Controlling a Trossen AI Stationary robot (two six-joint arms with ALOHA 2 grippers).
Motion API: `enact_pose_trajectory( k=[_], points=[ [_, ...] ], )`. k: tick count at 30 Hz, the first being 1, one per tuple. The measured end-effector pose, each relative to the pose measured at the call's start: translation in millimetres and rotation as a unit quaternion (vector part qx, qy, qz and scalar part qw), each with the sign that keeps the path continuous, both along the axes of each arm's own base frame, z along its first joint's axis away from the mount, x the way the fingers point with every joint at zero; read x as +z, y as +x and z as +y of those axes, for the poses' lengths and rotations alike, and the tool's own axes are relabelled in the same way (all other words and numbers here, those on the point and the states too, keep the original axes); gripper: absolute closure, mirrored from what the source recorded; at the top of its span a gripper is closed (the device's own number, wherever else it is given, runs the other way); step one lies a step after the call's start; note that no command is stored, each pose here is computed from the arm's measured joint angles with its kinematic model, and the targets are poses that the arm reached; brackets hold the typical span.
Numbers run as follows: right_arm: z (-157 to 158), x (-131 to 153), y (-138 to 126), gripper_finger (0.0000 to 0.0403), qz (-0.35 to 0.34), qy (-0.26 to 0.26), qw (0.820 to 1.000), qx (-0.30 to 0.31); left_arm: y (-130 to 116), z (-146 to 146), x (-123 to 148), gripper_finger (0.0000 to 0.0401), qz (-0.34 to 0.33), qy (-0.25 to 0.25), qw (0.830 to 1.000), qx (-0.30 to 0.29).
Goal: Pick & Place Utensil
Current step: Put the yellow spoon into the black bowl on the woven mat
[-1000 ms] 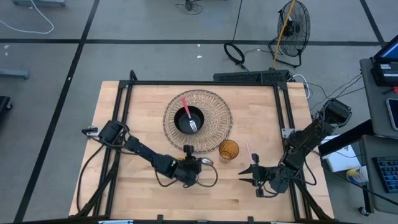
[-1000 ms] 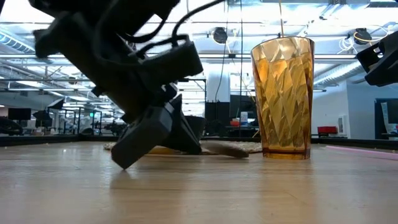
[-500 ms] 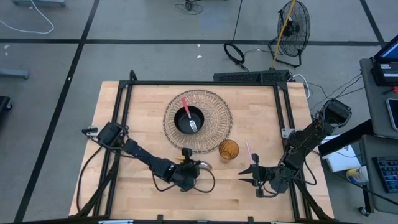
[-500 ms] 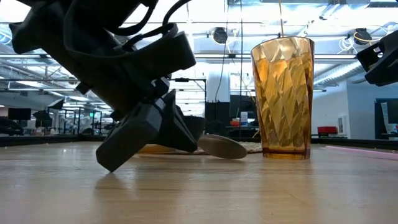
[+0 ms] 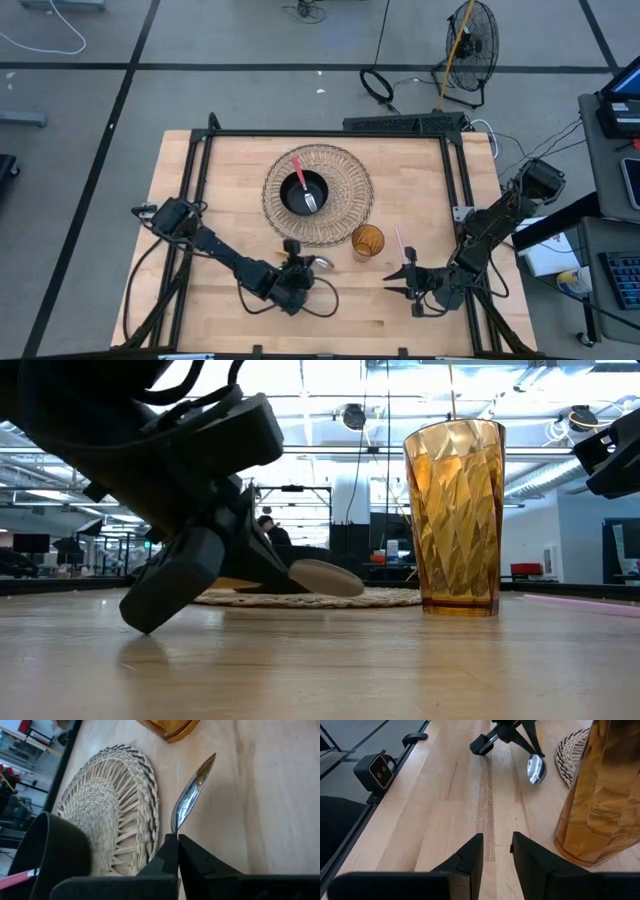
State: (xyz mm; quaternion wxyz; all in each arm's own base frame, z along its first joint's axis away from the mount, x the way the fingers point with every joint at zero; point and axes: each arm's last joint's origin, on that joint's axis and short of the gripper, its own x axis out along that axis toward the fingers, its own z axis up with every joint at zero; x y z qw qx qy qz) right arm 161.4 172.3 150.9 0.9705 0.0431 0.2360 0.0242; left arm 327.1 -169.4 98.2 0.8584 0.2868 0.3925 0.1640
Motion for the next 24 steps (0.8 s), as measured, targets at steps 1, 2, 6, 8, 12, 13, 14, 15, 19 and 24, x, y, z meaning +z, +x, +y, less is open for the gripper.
enact_pose_trajectory(
  k=[1,2,6,8,12,13,14,15,19,24],
  points=[
    [0.1,0.0,0.0,0.0309,0.000,0.000,1.000,0.000,-0.2,-0.3,0.6,0.0400,-0.001,0.002,1.000,0.000],
    [0.1,0.0,-0.1,0.0309,0.000,0.000,1.000,0.000,-0.9,-0.3,1.9,0.0400,-0.002,0.006,1.000,0.002],
    [0.0,0.0,0.0,0.0309,0.000,0.000,1.000,0.000,-3.2,-1.3,3.8,0.0401,-0.006,0.025,1.000,0.006],
    [0.1,0.0,-0.1,0.0309,0.000,0.000,1.000,0.000,-4.1,-2.1,3.8,0.0401,-0.005,0.028,1.000,0.005],
    [0.1,0.0,-0.1,0.0310,0.000,0.000,1.000,0.000,-4.6,-2.1,3.9,0.0401,-0.005,0.030,1.000,0.006],
    [0.1,0.0,0.0,0.0309,0.000,0.000,1.000,0.000,-4.8,-1.9,4.1,0.0401,-0.005,0.034,0.999,0.008],
    [0.1,-0.1,0.0,0.0309,0.000,0.000,1.000,0.000,-5.4,-1.7,4.1,0.0401,-0.005,0.040,0.999,0.009],
    [0.1,-0.1,0.0,0.0309,0.000,0.000,1.000,0.000,-5.9,-1.5,4.4,0.0401,-0.005,0.045,0.999,0.011],
    [0.1,-0.1,0.0,0.0309,0.000,0.000,1.000,0.000,-8.7,-0.5,6.9,0.0401,0.003,0.060,0.998,0.012],
    [0.1,-0.1,0.0,0.0309,0.000,0.000,1.000,0.000,-10.2,0.6,17.5,0.0401,0.001,0.073,0.997,0.012]
  ],
)
